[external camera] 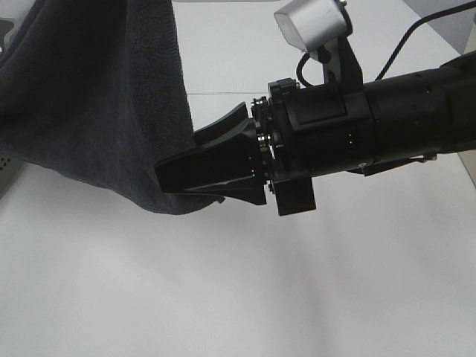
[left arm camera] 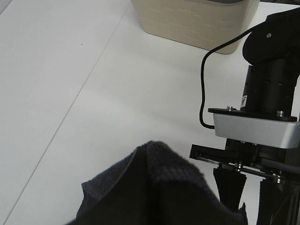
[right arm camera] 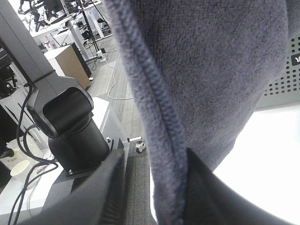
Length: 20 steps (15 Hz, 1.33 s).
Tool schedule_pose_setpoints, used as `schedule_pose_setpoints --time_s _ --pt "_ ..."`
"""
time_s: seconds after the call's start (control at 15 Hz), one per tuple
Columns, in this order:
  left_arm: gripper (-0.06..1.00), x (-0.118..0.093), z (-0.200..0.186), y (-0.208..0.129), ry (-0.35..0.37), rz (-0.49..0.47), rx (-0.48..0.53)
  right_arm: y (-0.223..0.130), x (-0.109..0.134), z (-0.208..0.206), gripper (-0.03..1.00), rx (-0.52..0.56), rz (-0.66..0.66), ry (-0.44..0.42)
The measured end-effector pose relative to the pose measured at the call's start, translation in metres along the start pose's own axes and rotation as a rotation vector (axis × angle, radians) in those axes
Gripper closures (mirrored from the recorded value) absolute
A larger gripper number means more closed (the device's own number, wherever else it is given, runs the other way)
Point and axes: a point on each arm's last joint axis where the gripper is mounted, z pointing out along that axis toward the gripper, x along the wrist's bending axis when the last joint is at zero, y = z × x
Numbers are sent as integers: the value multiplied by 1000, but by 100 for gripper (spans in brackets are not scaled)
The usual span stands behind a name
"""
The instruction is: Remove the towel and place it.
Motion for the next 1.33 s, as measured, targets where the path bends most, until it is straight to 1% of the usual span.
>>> schedule_pose_setpoints --time_s 0.2,0.33,0.4,0.53,0.67,0.8,0.93,1.13,1.33 --pt "94 0 1 1 1 -5 -11 0 -1 0 83 2 4 -6" --pt "94 1 2 4 7 -9 -37 -1 -1 0 93 12 11 -14" --pt "94 2 3 4 9 -10 -46 -2 -1 0 96 27 19 -11" --pt "94 2 9 5 -5 -19 -48 -5 0 0 96 57 31 -5" --pt "94 1 13 6 -28 -31 -53 -6 -3 0 96 60 67 -31" --pt "94 1 13 6 -29 -32 -55 -6 -8 -1 96 55 175 -99" --pt "94 -1 13 4 -42 -31 -30 -5 -13 -2 96 49 292 -166" --pt "94 0 13 2 -38 -25 -8 6 -1 -13 96 68 339 -246" --pt "94 5 13 -2 19 2 28 21 19 -29 96 150 363 -323"
